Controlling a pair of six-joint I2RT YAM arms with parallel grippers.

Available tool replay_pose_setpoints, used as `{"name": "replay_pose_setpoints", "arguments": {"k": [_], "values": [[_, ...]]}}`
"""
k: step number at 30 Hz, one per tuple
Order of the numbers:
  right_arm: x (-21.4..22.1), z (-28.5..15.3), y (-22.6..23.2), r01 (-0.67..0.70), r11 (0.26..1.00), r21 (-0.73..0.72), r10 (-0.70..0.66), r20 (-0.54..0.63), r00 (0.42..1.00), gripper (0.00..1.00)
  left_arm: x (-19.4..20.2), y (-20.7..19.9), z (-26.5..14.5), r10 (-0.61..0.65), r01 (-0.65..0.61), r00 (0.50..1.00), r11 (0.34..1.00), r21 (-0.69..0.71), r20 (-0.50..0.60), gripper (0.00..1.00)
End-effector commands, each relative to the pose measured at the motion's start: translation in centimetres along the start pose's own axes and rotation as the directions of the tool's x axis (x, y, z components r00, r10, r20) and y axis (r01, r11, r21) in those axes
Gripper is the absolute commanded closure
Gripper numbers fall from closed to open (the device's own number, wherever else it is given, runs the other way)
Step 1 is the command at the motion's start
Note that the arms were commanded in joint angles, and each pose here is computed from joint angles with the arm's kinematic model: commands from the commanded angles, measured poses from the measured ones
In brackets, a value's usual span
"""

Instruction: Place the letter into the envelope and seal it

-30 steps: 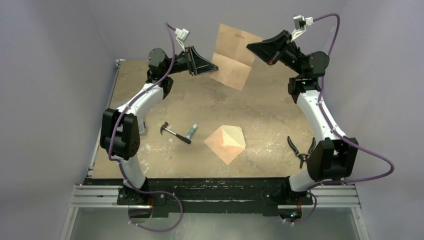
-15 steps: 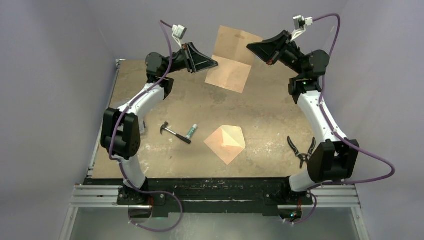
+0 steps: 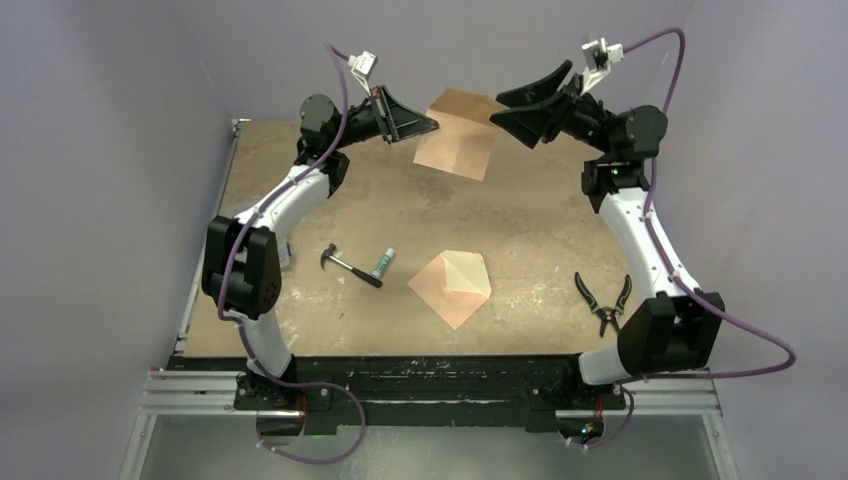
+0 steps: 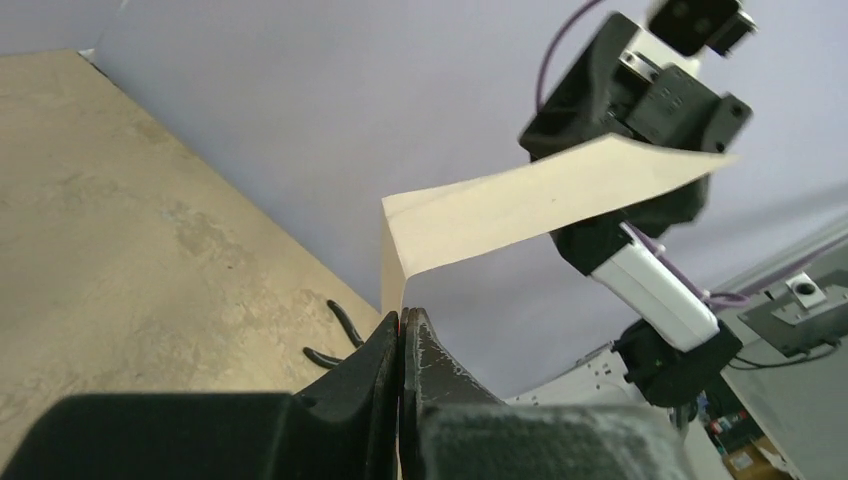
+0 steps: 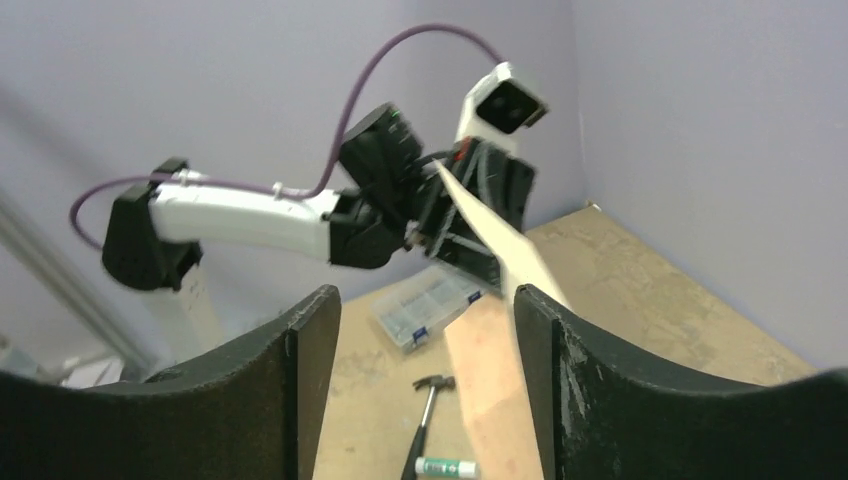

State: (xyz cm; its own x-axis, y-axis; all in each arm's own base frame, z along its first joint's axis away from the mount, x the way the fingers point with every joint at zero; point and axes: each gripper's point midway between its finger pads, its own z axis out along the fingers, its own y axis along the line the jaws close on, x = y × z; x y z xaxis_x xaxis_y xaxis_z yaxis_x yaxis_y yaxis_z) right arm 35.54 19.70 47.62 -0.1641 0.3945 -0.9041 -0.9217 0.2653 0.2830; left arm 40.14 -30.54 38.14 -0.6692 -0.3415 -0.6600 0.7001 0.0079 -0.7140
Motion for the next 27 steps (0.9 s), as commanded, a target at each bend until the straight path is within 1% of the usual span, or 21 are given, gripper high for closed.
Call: {"name": "replay_pose_setpoints", "arguments": {"k": [1, 3, 5, 9, 12, 13, 15, 18, 19, 21, 24, 27], "values": [[0.4, -1.3, 5.4, 0.170, 0.972, -0.160, -0.183, -0.070, 0.981, 0.32, -3.0, -1.7, 0.7, 0.086, -0.084, 0.994, 0.996, -0.030, 0.071, 1.00], [1.1, -1.6, 6.3, 0.172, 0.966, -0.193, -0.194, -0.103, 0.976, 0.32, -3.5, -1.8, 0.9, 0.084, -0.082, 0.993, 0.996, -0.024, 0.088, 1.00], [1.2, -1.7, 6.4, 0.170, 0.968, -0.186, -0.194, -0.118, 0.974, 0.32, -3.8, -2.4, 1.1, 0.089, -0.090, 0.991, 0.996, 0.006, 0.097, 1.00], [-0.6, -1.0, 4.7, 0.203, 0.977, -0.060, -0.207, -0.072, 0.976, 0.41, -3.6, -2.2, 1.1, 0.099, -0.102, 0.991, 0.995, 0.024, 0.090, 1.00], [-3.4, -0.5, 2.7, 0.172, 0.978, 0.117, -0.176, 0.024, 0.984, 0.47, -3.1, -2.6, 0.9, 0.165, -0.167, 0.984, 0.985, 0.034, 0.062, 1.00], [-4.3, -0.5, 1.9, 0.151, 0.972, 0.182, -0.165, 0.061, 0.984, 0.47, -2.9, -2.7, 0.8, 0.197, -0.199, 0.979, 0.979, 0.031, 0.056, 1.00], [-4.4, -0.7, 0.5, 0.114, 0.958, 0.265, -0.138, 0.075, 0.988, 0.41, -2.8, -2.8, 0.5, 0.260, -0.260, 0.965, 0.965, 0.011, 0.039, 1.00], [-2.7, -1.1, -2.1, 0.091, 0.938, 0.335, -0.107, 0.029, 0.994, 0.30, -2.6, -3.9, 0.2, 0.342, -0.342, 0.940, 0.939, 0.025, 0.015, 1.00], [-1.9, -1.1, -2.5, 0.090, 0.939, 0.333, -0.097, 0.006, 0.995, 0.24, -2.4, -4.6, 0.1, 0.362, -0.362, 0.932, 0.931, 0.043, 0.005, 1.00], [-0.5, -1.1, -2.4, 0.103, 0.951, 0.293, -0.097, -0.032, 0.995, 0.19, -1.9, -5.6, -0.2, 0.403, -0.400, 0.915, 0.913, 0.084, -0.026, 1.00], [1.7, -0.9, -0.6, 0.180, 0.972, 0.154, -0.162, -0.120, 0.979, 0.18, -0.9, -6.9, -0.6, 0.445, -0.430, 0.892, 0.890, 0.151, -0.082, 1.00], [4.1, -0.4, 0.7, 0.302, 0.951, 0.058, -0.282, -0.228, 0.932, 0.18, 0.2, -7.4, -1.1, 0.463, -0.431, 0.874, 0.879, 0.204, -0.145, 1.00]]}}
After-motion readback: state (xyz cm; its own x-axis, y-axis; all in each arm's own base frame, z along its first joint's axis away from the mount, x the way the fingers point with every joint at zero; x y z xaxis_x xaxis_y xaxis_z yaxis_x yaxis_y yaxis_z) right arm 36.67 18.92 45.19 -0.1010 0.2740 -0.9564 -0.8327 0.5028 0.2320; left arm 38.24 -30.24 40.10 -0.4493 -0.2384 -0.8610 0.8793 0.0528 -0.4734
